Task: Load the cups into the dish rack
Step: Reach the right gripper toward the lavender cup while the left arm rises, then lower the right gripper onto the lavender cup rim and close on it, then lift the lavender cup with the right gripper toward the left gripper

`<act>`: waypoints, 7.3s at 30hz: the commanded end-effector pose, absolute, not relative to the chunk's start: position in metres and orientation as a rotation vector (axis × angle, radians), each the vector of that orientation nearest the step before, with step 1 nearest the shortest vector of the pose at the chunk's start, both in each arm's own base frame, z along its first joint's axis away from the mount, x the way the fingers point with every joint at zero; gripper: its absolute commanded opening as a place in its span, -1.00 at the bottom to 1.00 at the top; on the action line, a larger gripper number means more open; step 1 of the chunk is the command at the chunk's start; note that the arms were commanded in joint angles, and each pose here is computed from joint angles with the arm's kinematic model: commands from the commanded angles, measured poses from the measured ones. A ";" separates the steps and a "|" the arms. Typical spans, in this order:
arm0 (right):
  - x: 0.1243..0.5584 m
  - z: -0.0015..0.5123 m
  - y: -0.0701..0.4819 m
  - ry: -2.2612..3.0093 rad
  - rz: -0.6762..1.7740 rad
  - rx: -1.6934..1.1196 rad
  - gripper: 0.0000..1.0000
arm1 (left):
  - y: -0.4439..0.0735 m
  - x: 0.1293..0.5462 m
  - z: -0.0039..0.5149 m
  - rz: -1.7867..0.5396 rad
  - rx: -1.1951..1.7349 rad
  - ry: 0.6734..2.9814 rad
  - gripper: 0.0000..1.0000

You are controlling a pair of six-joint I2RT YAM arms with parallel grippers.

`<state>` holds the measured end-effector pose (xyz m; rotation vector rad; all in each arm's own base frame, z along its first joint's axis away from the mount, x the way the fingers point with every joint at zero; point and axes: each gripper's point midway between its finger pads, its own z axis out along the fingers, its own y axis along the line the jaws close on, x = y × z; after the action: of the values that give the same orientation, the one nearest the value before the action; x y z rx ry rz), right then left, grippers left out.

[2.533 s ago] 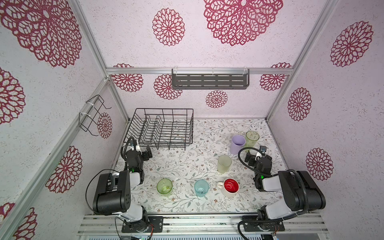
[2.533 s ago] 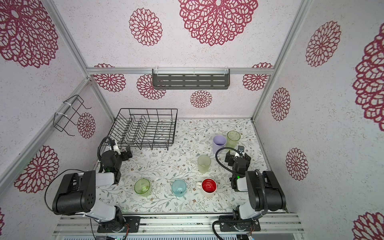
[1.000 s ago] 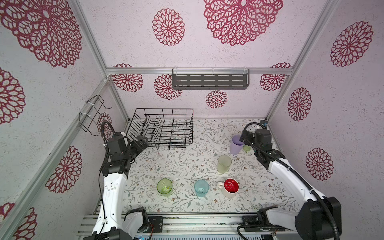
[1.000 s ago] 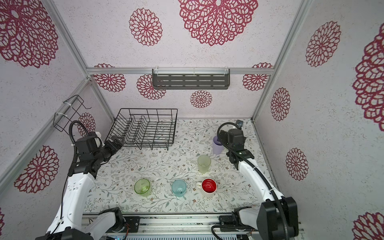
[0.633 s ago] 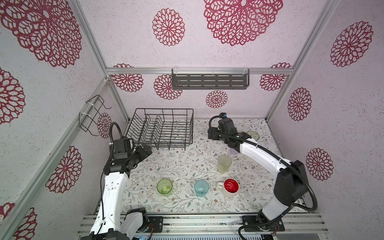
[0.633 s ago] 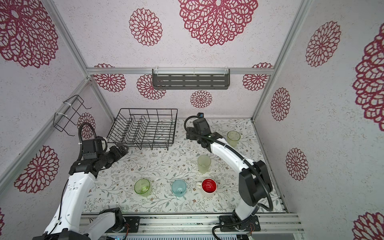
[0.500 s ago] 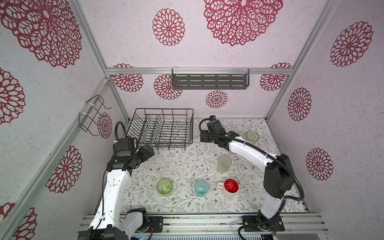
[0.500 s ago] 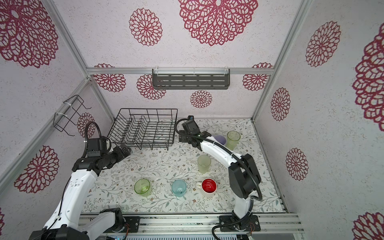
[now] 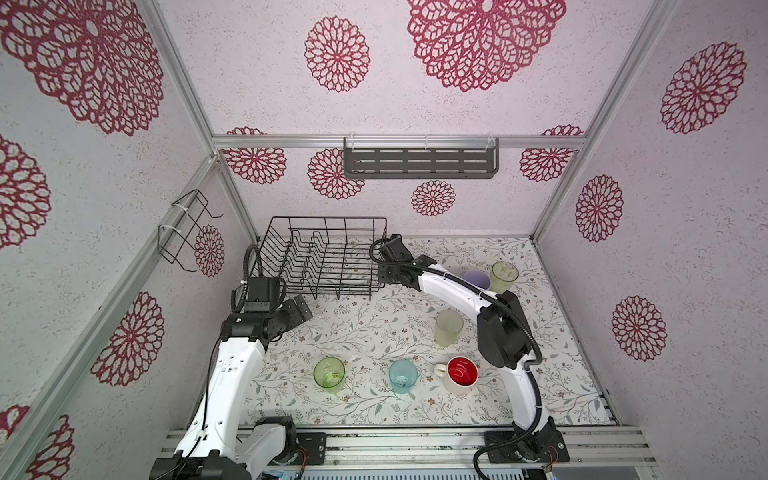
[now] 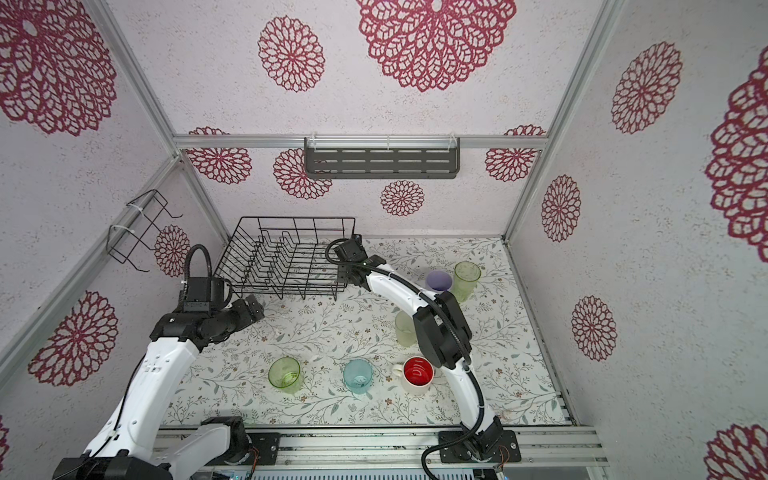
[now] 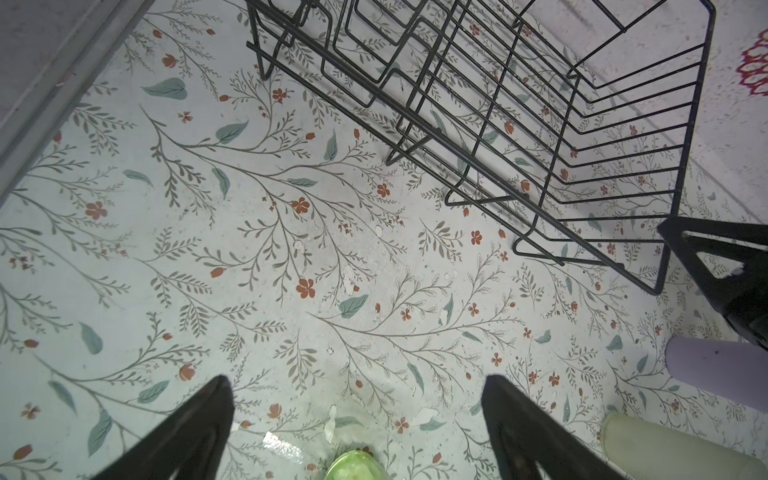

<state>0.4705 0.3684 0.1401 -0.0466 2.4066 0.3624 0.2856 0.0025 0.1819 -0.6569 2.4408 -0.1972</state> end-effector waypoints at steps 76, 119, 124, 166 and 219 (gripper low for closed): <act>0.418 0.180 0.148 2.516 -0.118 -0.064 -0.24 | -0.035 0.197 0.149 -0.236 -0.805 2.658 0.95; 0.532 0.159 0.129 2.504 -0.143 0.100 -0.26 | -0.054 0.186 0.110 -0.422 -1.013 2.643 0.95; 0.527 0.179 0.137 2.484 -0.054 0.091 -0.11 | -0.056 0.183 0.106 -0.421 -1.019 2.652 0.95; 0.423 0.140 0.094 2.613 -0.064 0.176 -0.48 | -0.056 0.244 0.192 -0.402 -0.713 2.473 0.95; 0.215 0.438 0.239 1.122 1.257 -0.713 -1.00 | -0.237 0.263 0.377 -1.631 0.270 1.883 0.95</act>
<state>0.2765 0.2244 0.3681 -0.4822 1.4879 1.0716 0.2772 -0.2243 0.3474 0.0959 1.9924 -1.5571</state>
